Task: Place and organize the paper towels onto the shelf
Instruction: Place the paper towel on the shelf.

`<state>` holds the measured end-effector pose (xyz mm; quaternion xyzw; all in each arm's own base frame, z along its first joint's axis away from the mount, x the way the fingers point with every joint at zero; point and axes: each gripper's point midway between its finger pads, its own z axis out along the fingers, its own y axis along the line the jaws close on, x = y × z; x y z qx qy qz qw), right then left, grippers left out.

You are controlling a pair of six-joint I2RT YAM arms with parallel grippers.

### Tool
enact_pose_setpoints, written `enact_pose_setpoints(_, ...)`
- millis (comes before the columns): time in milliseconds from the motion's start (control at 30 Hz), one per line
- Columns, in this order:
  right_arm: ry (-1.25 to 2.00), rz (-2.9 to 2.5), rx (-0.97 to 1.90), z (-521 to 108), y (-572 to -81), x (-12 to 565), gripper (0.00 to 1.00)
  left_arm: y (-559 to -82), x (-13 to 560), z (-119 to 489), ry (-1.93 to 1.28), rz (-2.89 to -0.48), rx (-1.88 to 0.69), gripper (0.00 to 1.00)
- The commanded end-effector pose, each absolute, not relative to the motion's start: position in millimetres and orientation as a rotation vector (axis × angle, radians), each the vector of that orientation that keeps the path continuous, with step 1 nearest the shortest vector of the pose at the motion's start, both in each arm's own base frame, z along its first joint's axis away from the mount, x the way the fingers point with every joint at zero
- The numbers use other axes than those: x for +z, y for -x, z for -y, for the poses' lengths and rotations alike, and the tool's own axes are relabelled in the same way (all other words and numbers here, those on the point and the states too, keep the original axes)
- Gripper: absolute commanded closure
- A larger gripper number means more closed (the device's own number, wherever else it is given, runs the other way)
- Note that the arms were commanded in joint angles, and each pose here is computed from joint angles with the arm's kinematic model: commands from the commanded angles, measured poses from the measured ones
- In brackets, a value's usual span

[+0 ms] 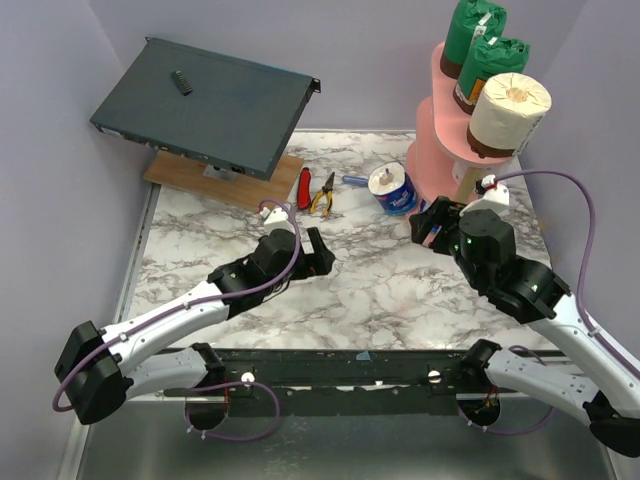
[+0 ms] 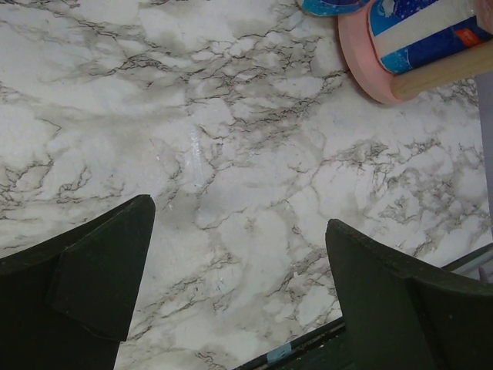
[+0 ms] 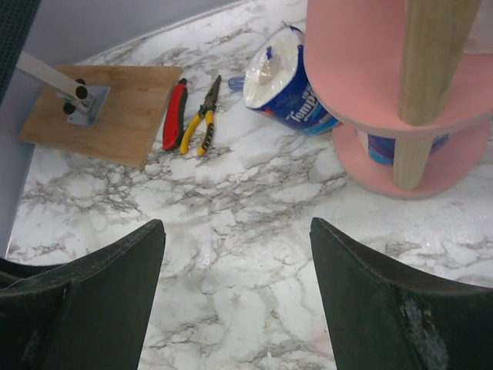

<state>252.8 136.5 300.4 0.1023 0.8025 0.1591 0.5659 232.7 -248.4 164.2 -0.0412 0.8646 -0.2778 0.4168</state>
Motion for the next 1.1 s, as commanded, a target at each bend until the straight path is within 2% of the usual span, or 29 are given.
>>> enact_pose_setpoints(0, -0.324, -2.023, 0.245, -113, -236, 250, 0.21, -243, 185, 264, 0.102, -2.163, -0.8, 0.02)
enact_pose_setpoints(200, -0.58, -1.891, 0.321, -83, -222, 238, 0.18, -262, 182, 277, 0.148, -2.22, -0.895, 0.01)
enact_pose_setpoints(333, -0.603, -1.817, 0.451, -81, -213, 232, 0.2, -276, 186, 300, 0.088, -2.246, -0.953, 0.01)
enact_pose_setpoints(667, -0.801, -1.786, 0.238, -36, -203, 213, 0.19, -300, 205, 326, 0.162, -2.233, -1.033, 0.06)
enact_pose_setpoints(1067, -0.868, -1.841, 0.069, -30, -205, 171, 0.2, -304, 203, 319, 0.199, -2.25, -1.01, 0.07)
